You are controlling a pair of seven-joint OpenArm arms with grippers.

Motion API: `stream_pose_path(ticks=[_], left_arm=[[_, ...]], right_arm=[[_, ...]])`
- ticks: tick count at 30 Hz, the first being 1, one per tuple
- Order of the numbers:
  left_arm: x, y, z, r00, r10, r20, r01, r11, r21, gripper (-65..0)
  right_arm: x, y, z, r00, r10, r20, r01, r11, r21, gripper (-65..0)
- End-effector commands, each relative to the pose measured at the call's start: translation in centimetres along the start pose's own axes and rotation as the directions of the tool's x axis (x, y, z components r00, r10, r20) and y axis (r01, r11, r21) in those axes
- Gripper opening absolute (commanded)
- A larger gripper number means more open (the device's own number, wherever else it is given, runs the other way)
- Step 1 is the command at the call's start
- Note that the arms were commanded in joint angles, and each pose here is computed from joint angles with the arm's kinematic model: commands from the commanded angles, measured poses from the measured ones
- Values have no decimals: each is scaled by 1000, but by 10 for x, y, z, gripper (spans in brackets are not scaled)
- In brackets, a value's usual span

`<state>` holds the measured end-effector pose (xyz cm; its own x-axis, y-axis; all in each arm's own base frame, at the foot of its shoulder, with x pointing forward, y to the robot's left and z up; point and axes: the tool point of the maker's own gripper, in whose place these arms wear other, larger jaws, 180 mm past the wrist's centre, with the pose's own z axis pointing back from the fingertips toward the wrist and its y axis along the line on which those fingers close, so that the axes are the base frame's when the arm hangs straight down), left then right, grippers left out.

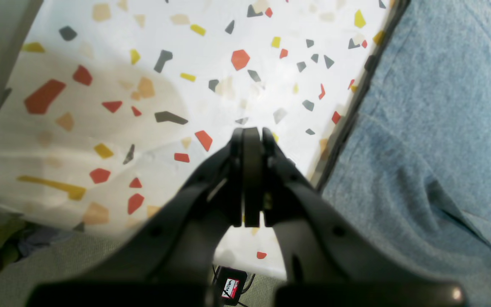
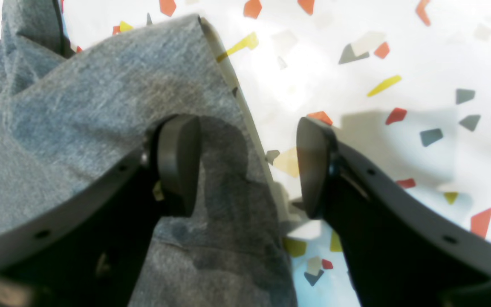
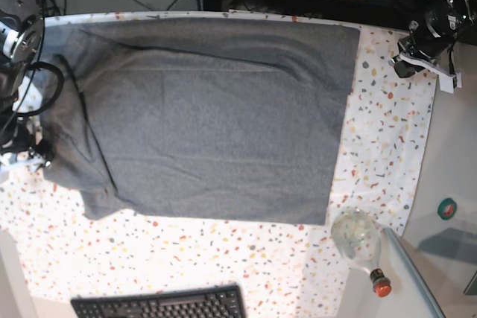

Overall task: Layout the t-shirt on the table in an organized manner, then fold the t-shirt properly
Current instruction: 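Grasp the shirt side with the right gripper and fold it inward, then grasp the opposite shirt side with the left gripper and fold it inward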

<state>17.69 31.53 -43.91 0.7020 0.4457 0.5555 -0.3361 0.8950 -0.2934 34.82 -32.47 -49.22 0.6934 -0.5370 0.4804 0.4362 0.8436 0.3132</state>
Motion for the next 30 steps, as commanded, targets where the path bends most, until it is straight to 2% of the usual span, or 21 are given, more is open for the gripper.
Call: stream_pose_path(ticks=[1,4,7,12,15,18,21,26,29,30], left_arm=[[13,1,4,999,-18,36,19,1000,-4,-650],[13,1,4,999,-18,36,19,1000,-4,-650],[13,1,4,999,-18,35,18,1000,-4,-650],[13,1,4,999,-18,35,18,1000,-4,-650],[13,1,4,999,-18,35,18,1000,-4,-650],[8,3,-2,1000,0,18,0,1000,-4,-650],[16,-15,-19,1000,-14,13,15,999,-47,-650],[50,-58,-39,994,-94,50,100,986,-135,-647],[69,-82,-52,991,-106,76,118,976,-180,-306],[74,-91,-60,991,-108,75,121,973,-198,-211]], right_arm=[[12,5,2,1000,7,20,-7,1000,10,-317],[9,8,1,1000,21,11,-22,1000,13,-317],[0,14,-3,995,98,-20,-97,995,12,-332],[4,13,-3,996,89,9,-89,996,12,-545],[5,10,-2,997,72,15,-73,997,9,-650],[14,4,1,998,16,58,-17,1000,8,-650],[21,-1,3,995,-21,95,20,1000,8,-650],[27,-3,15,996,25,85,-25,1000,-5,-650],[31,17,27,987,84,135,-86,996,11,-650],[33,18,36,982,109,157,-111,994,3,-650]])
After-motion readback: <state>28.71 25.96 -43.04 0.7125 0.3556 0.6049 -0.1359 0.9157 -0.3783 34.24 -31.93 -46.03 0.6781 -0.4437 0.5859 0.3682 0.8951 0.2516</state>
